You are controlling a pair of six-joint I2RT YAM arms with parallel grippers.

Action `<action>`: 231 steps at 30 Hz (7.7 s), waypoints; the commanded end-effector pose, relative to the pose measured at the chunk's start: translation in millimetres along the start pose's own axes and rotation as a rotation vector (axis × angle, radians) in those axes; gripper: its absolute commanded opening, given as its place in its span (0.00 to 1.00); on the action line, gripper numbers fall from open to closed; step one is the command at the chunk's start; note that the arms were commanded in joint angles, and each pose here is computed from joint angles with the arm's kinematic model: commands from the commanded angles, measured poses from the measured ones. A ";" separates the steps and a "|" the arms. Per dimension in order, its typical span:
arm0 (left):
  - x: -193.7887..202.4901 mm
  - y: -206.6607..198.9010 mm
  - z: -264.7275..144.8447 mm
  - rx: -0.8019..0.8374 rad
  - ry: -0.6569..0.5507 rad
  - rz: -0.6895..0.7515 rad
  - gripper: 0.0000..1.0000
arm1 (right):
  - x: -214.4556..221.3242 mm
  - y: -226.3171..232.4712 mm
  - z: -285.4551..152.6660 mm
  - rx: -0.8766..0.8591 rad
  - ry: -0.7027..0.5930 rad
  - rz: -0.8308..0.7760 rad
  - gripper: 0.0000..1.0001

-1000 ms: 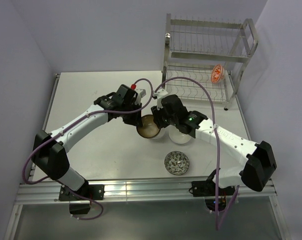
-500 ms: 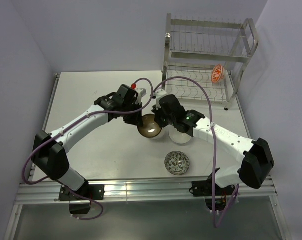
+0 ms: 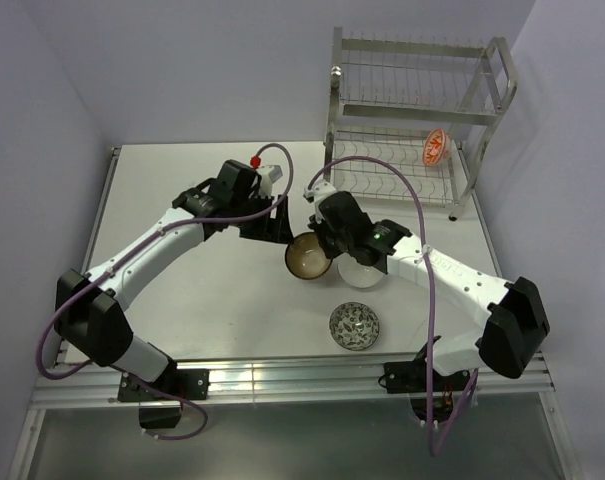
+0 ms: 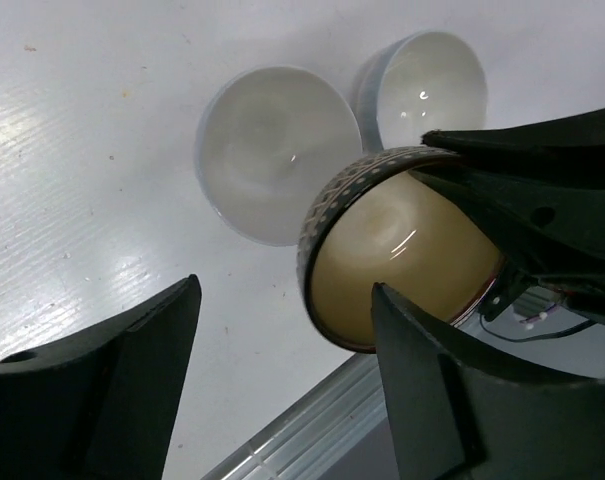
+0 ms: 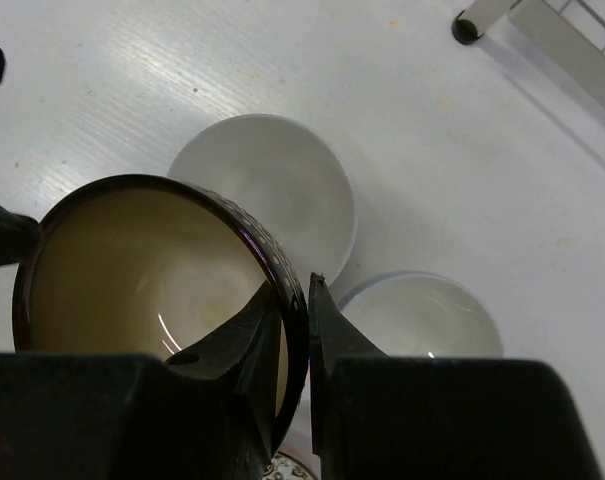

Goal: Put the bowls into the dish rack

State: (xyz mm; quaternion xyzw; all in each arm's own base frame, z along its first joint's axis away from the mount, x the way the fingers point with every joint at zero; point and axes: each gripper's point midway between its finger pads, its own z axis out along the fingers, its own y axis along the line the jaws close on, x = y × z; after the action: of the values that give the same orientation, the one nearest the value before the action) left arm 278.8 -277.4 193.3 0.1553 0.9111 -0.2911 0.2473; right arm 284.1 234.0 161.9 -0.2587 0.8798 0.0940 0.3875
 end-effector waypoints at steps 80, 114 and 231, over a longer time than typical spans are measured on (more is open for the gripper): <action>-61.2 113.8 -19.5 -0.154 -0.195 -0.113 1.00 | -88.8 -425.1 13.8 1.317 -0.421 0.069 0.00; -44.6 136.5 -21.6 -0.145 -0.193 -0.164 1.00 | -109.8 -465.5 49.0 1.505 -0.226 -0.142 0.00; -32.1 133.3 -45.2 -0.115 -0.224 -0.005 1.00 | -39.0 -311.6 31.9 0.873 -0.092 -0.182 0.89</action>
State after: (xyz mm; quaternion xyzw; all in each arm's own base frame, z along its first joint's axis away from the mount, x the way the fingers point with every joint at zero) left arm 348.9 -144.6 164.8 0.0616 0.9122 -0.2441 0.3232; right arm 500.9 -8.8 147.4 -0.1643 0.8038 -0.3270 0.4690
